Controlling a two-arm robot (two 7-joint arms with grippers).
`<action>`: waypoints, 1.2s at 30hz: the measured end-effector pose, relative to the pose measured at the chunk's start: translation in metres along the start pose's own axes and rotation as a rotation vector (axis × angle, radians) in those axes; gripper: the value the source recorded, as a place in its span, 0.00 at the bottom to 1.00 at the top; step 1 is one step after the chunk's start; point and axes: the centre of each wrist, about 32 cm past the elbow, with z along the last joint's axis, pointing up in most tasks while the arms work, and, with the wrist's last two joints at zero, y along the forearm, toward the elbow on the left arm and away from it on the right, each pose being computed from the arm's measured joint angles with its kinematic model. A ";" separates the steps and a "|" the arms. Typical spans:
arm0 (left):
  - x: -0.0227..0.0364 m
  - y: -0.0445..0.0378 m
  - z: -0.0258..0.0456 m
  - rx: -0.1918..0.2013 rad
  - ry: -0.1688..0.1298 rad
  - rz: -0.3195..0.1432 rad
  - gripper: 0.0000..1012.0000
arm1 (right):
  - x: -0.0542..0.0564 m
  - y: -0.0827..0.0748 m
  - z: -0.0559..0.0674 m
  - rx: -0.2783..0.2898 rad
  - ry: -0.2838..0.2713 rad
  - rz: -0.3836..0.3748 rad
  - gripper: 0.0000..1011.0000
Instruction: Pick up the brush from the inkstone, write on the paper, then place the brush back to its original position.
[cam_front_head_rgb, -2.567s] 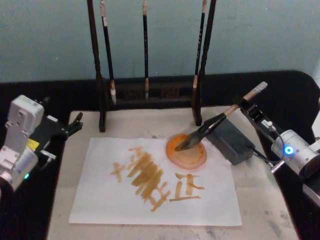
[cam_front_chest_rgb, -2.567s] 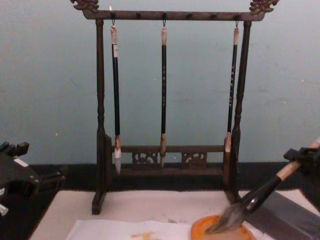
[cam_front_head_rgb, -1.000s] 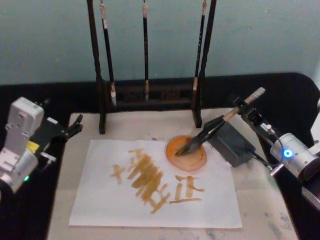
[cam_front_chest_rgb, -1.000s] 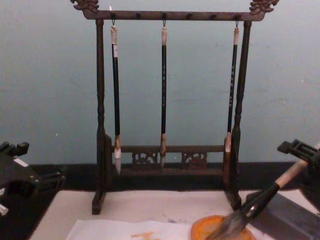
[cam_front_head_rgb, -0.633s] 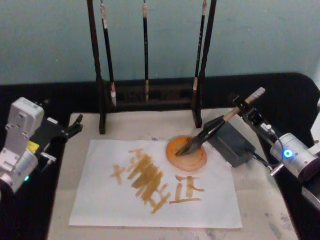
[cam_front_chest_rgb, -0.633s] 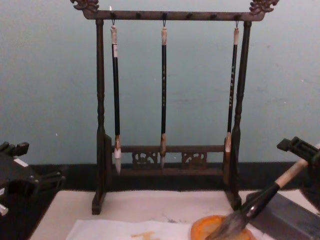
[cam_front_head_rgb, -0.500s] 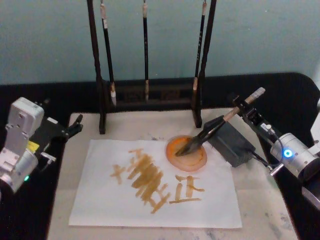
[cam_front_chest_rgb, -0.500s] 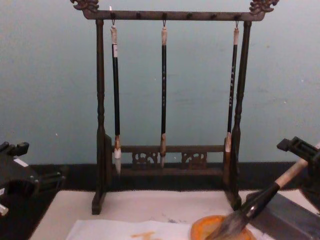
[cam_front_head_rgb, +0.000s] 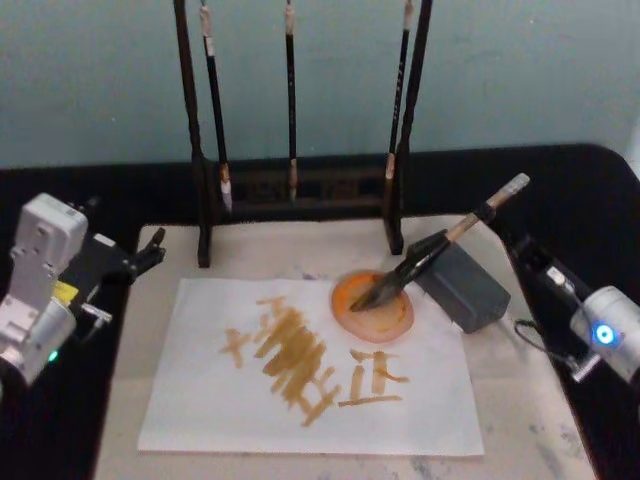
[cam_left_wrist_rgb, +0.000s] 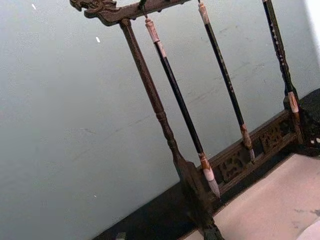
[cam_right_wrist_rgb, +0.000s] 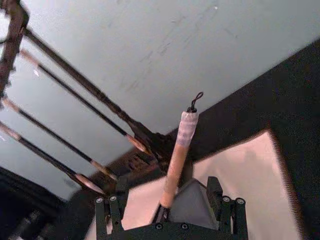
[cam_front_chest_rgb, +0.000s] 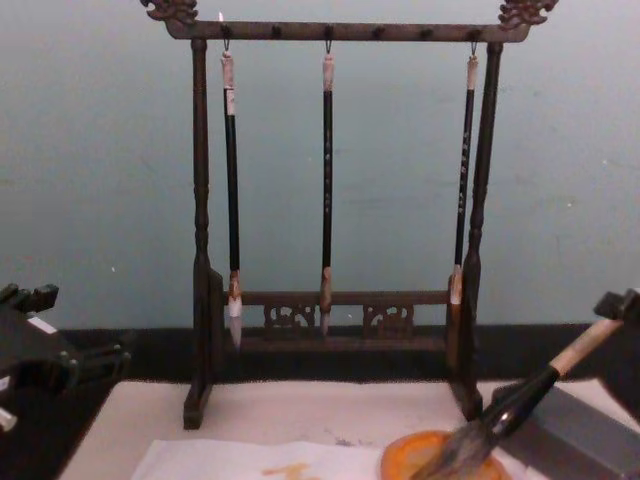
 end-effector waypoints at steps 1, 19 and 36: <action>0.0000 0.0000 0.0000 0.000 0.000 0.000 1.00 | -0.002 -0.003 0.000 0.000 -0.026 -0.006 0.99; 0.0000 0.0000 0.0000 0.000 0.000 0.000 1.00 | -0.039 -0.008 -0.024 0.054 -0.735 -0.061 0.99; 0.0000 0.0000 0.0000 0.000 0.000 0.000 1.00 | -0.038 0.003 -0.038 0.081 -1.026 -0.088 0.99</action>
